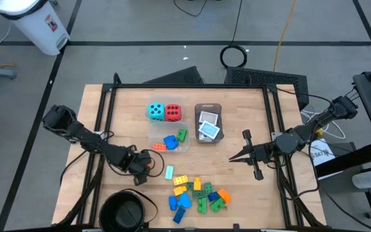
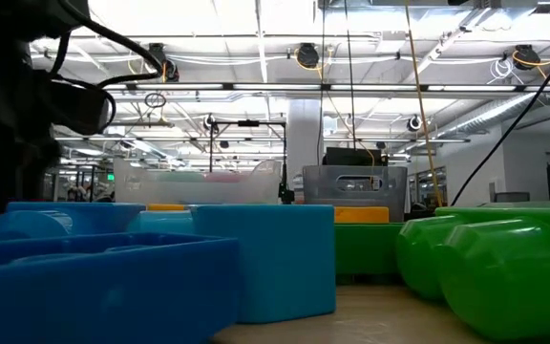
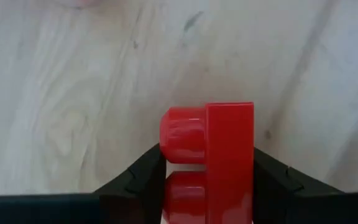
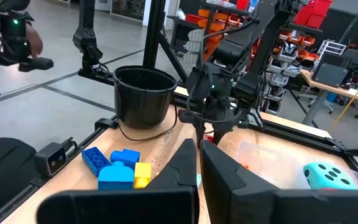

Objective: Pick & Place Toys
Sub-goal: Put the red game piece into the bottom transparent bin, then put the orange game piece into the bottom transparent bin

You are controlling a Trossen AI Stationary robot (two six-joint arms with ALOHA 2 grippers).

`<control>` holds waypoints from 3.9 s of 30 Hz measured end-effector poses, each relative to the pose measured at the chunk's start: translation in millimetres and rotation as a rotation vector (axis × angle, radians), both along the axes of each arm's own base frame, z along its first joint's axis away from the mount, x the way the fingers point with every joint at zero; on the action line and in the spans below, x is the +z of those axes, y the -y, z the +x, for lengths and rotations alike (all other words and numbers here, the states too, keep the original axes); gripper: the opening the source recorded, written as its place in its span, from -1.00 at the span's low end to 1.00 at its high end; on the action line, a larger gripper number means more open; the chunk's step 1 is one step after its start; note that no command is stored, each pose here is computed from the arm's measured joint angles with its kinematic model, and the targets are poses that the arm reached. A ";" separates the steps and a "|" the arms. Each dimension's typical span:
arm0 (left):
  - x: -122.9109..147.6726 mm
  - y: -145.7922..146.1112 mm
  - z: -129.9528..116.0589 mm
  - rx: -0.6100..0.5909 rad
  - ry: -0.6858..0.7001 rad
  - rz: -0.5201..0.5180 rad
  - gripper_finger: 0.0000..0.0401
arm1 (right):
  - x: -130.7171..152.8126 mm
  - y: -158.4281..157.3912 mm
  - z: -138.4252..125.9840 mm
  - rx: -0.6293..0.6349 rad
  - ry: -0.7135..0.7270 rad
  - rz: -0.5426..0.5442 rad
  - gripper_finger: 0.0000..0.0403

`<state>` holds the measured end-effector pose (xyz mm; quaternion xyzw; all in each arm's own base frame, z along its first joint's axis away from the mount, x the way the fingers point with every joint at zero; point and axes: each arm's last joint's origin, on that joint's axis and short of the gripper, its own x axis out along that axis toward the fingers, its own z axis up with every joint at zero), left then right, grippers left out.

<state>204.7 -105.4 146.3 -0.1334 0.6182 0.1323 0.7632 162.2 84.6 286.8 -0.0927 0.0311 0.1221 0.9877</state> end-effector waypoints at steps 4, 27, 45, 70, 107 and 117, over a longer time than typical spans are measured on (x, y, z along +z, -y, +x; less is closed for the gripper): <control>25.5 6.0 10.9 -0.008 0.093 -0.050 -0.16 | 0.1 0.0 0.0 -0.001 -0.001 0.009 -1.00; 84.4 -107.0 59.3 0.221 0.310 0.223 -0.16 | -1.5 -3.7 6.4 0.000 0.012 0.005 -1.00; 95.6 -124.0 60.9 0.156 0.405 -0.037 0.58 | -3.1 -4.6 7.9 -0.001 0.001 0.016 -1.00; 85.7 -78.6 -91.8 -0.158 1.199 0.083 0.29 | -31.2 -50.8 36.2 0.399 -0.057 0.105 -0.95; 71.6 -83.4 -104.0 -0.145 1.226 0.123 0.28 | -144.4 -106.1 32.1 0.211 -0.608 -0.031 -0.52; 71.8 -83.4 -104.0 -0.144 1.227 0.123 0.28 | -127.9 -103.3 30.0 0.209 -0.544 -0.016 -0.62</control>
